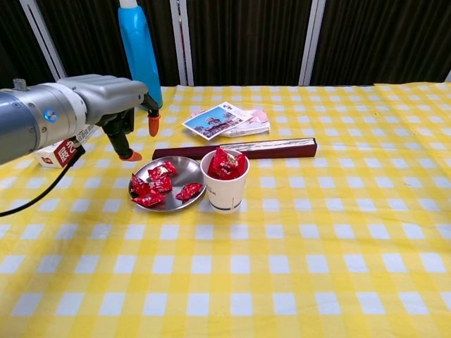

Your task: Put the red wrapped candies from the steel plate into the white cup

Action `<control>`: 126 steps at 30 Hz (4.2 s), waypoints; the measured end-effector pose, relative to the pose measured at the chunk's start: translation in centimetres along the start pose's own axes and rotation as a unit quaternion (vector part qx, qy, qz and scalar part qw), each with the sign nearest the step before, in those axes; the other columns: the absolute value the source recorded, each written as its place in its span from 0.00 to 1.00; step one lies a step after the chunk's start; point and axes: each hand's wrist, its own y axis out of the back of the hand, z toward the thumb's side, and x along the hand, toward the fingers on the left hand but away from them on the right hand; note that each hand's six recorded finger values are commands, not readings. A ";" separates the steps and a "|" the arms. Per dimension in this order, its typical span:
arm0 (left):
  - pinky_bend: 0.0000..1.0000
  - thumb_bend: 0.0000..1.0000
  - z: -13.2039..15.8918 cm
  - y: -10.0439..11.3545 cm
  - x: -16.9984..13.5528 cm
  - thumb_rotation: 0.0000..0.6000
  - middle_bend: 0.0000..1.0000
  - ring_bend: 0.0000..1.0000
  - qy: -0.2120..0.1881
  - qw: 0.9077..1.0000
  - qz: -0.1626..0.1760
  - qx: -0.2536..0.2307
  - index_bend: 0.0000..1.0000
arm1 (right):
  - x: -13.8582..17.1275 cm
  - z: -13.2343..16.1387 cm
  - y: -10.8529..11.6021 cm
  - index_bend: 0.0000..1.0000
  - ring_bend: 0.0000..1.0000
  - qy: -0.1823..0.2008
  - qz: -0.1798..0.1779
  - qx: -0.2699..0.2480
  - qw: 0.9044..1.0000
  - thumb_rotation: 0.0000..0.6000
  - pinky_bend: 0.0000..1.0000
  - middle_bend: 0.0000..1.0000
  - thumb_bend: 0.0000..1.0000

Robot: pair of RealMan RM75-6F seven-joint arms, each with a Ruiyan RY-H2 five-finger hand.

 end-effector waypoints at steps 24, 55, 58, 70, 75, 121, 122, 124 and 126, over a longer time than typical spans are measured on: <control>1.00 0.32 5.4 -4.5 2.7 1.00 1.00 1.00 -0.019 0.999 -0.045 -0.001 0.40 | -0.1 -0.2 0.4 0.00 0.00 -0.003 -0.005 -0.007 1.000 1.00 0.00 0.00 0.39; 1.00 0.47 4.5 -3.1 1.9 1.00 1.00 1.00 -0.041 0.999 -0.030 -0.009 0.54 | 0.0 -0.2 0.4 0.00 0.00 -0.004 -0.005 -0.008 1.000 1.00 0.00 0.00 0.39; 1.00 0.47 4.2 -1.5 1.2 1.00 1.00 1.00 -0.049 0.998 -0.017 -0.017 0.54 | -0.1 -0.2 0.3 0.00 0.00 -0.003 -0.003 -0.006 1.000 1.00 0.00 0.00 0.39; 1.00 0.46 7.8 3.6 -0.4 1.00 1.00 1.00 -0.113 0.991 0.049 -0.061 0.52 | 0.0 -0.2 0.3 0.00 0.00 -0.006 -0.007 -0.004 1.000 1.00 0.00 0.00 0.39; 1.00 0.44 9.8 2.9 -0.1 1.00 1.00 1.00 -0.124 0.990 0.036 -0.052 0.52 | 0.0 -0.3 0.5 0.00 0.00 -0.006 -0.009 -0.006 1.000 1.00 0.00 0.00 0.39; 0.38 0.25 -2.4 5.7 -6.7 1.00 0.08 0.22 -0.034 0.982 0.112 -0.150 0.05 | 0.0 -0.8 0.4 0.00 0.00 -0.009 -0.010 0.025 1.000 1.00 0.00 0.00 0.39; 0.34 0.24 -3.6 5.2 -7.5 1.00 0.05 0.17 -0.027 0.982 0.115 -0.144 0.02 | 0.0 -0.8 0.4 0.00 0.00 -0.009 -0.010 0.029 0.999 1.00 0.00 0.00 0.39; 0.23 0.21 -6.4 3.9 -9.6 1.00 0.00 0.08 -0.011 0.985 0.116 -0.128 0.00 | 0.0 -0.9 0.3 0.00 0.00 -0.010 -0.011 0.040 0.999 1.00 0.00 0.00 0.39; 0.13 0.19 -8.7 2.7 -11.6 1.00 0.00 0.02 0.001 0.987 0.116 -0.114 0.00 | -0.1 -1.1 0.2 0.00 0.00 -0.012 -0.012 0.054 0.998 1.00 0.00 0.00 0.39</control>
